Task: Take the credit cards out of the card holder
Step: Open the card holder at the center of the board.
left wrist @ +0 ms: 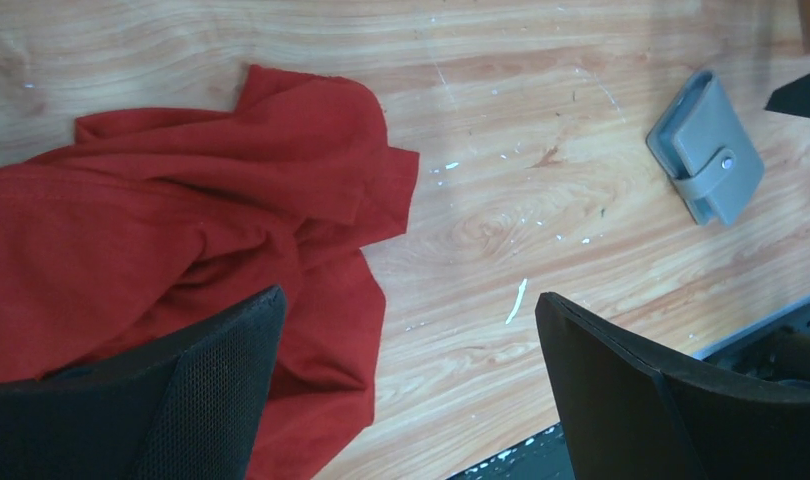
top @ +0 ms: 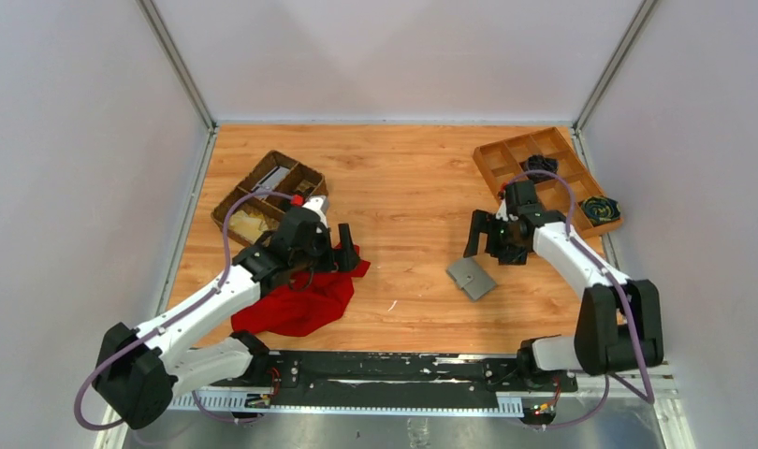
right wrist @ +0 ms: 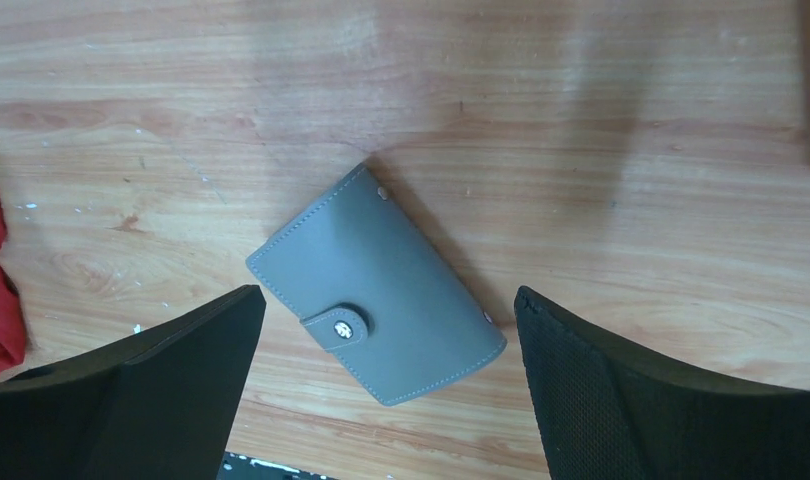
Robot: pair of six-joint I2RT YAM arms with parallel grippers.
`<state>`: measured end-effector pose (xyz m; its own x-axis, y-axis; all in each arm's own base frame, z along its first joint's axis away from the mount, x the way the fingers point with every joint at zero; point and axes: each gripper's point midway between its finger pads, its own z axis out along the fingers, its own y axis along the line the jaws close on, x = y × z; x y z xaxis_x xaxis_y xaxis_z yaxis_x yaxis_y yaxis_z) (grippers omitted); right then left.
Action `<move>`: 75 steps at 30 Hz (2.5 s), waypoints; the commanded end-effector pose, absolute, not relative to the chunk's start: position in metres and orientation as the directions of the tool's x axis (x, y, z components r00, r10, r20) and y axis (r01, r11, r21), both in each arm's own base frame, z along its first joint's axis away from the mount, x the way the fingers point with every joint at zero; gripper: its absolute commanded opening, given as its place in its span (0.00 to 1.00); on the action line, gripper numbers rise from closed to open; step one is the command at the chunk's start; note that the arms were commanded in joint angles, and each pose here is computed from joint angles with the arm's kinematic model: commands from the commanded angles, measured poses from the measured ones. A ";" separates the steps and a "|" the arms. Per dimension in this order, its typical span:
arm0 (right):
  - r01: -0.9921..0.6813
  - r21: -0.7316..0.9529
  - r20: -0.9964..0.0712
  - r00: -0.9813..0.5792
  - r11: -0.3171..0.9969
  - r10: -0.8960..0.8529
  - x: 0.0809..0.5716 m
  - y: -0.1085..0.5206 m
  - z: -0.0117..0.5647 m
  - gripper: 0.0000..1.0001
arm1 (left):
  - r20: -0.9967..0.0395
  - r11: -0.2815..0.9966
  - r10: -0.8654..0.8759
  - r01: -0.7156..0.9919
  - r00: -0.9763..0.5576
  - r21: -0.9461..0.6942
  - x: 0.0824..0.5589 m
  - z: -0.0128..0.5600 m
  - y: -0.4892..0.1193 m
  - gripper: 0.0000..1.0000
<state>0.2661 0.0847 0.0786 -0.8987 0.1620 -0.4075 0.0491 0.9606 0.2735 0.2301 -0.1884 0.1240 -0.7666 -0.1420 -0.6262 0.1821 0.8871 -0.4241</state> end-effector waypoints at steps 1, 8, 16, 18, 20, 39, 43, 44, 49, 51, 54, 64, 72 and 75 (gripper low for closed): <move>0.075 0.349 -0.290 -0.939 0.934 0.184 0.259 0.094 0.062 1.00 | -0.656 0.882 -0.117 0.225 -0.745 -0.413 0.242 0.141 -0.202 1.00; 0.084 0.376 -0.238 -0.954 0.923 0.184 0.240 0.098 0.045 1.00 | -0.660 0.878 -0.070 0.268 -0.748 -0.397 0.249 0.153 -0.212 1.00; 0.059 0.602 -0.162 -0.968 0.796 0.194 0.205 0.161 0.058 0.99 | -0.713 0.912 -0.047 0.261 -0.699 -0.316 0.266 0.173 -0.202 1.00; 0.061 0.673 -0.132 -0.971 0.737 0.201 0.202 0.177 0.068 0.99 | -0.702 0.904 -0.041 0.273 -0.711 -0.330 0.267 0.172 -0.208 1.00; 0.058 0.689 -0.129 -0.971 0.722 0.201 0.202 0.180 0.070 0.99 | -0.681 0.896 -0.040 0.275 -0.731 -0.349 0.267 0.166 -0.215 1.00; 0.258 0.603 -0.140 -0.898 0.755 0.418 0.212 0.131 0.049 0.64 | -0.586 0.845 0.284 0.488 -0.758 -0.221 0.246 0.141 -0.310 0.99; 0.312 0.595 -0.126 -0.874 0.740 0.470 0.213 0.125 0.038 0.65 | -0.599 0.830 0.353 0.536 -0.719 -0.154 0.244 0.131 -0.339 0.92; 0.328 0.595 -0.125 -0.864 0.734 0.487 0.214 0.122 0.035 0.65 | -0.602 0.827 0.372 0.547 -0.707 -0.131 0.242 0.127 -0.348 0.91; 0.397 0.606 -0.092 -0.826 0.689 0.557 0.215 0.107 0.029 0.66 | -0.599 0.815 0.401 0.569 -0.693 -0.113 0.244 0.114 -0.389 0.84; 0.439 0.597 -0.077 -0.802 0.672 0.592 0.213 0.099 0.025 0.66 | -0.605 0.809 0.421 0.582 -0.676 -0.087 0.243 0.110 -0.399 0.83; 0.472 0.595 -0.049 -0.787 0.651 0.615 0.208 0.096 0.021 0.66 | -0.602 0.810 0.431 0.582 -0.672 -0.070 0.244 0.100 -0.410 0.79; 0.492 0.581 -0.012 -0.791 0.648 0.612 0.200 0.093 0.011 0.67 | -0.593 0.792 0.466 0.608 -0.657 -0.052 0.241 0.067 -0.437 0.67; 0.490 0.586 -0.021 -0.787 0.646 0.616 0.199 0.090 0.012 0.67 | -0.602 0.819 0.461 0.574 -0.653 0.004 0.253 0.053 -0.439 0.57; 0.490 0.585 -0.021 -0.788 0.646 0.616 0.199 0.090 0.011 0.67 | -0.595 0.820 0.468 0.572 -0.653 0.017 0.254 0.046 -0.438 0.53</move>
